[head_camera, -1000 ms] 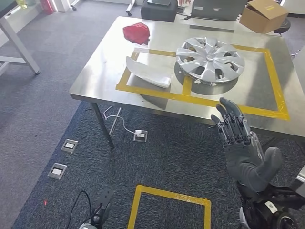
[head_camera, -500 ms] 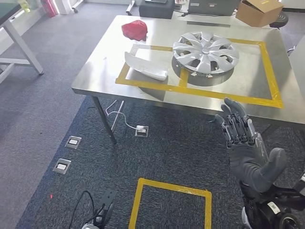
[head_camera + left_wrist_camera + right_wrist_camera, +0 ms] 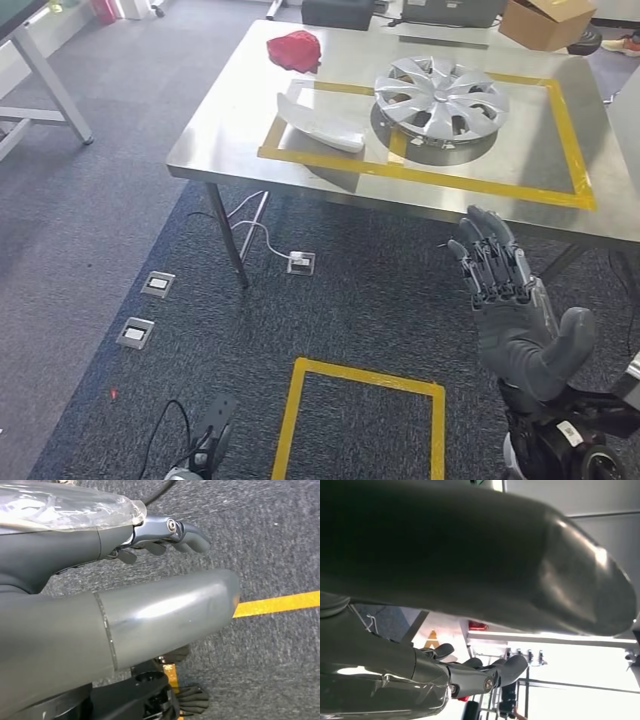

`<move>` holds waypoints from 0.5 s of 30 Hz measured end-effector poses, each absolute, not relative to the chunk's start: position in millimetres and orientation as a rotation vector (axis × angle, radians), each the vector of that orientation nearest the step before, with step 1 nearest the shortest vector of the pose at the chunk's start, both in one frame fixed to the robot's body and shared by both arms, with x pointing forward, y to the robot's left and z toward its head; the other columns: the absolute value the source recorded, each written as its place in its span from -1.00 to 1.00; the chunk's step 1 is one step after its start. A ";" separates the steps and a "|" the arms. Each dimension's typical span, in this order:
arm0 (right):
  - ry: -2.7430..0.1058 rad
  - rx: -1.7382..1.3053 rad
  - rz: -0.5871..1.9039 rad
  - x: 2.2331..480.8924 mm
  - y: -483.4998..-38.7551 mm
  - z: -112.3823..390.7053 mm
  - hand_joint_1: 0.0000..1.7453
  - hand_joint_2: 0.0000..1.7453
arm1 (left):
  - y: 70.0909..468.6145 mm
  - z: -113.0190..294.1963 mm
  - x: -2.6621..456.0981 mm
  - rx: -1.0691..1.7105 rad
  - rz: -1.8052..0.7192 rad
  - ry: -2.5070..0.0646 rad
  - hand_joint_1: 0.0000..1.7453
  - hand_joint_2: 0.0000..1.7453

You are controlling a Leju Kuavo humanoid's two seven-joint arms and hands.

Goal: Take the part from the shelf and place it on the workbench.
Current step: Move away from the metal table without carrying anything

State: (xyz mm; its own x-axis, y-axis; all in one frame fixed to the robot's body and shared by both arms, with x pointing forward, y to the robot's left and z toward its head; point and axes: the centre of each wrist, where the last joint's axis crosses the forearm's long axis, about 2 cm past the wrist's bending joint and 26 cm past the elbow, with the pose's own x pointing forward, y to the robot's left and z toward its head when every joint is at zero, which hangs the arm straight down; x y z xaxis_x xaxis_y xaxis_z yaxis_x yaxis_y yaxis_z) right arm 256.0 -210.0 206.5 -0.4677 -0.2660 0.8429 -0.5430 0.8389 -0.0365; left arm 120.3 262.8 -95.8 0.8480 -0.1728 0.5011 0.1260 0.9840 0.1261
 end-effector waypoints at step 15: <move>-2.090 0.593 0.371 258.2 -209.6 207.1 -1.00 -1.00 | 262.9 -96.5 117.8 0.091 -0.158 -0.532 -1.00 -1.00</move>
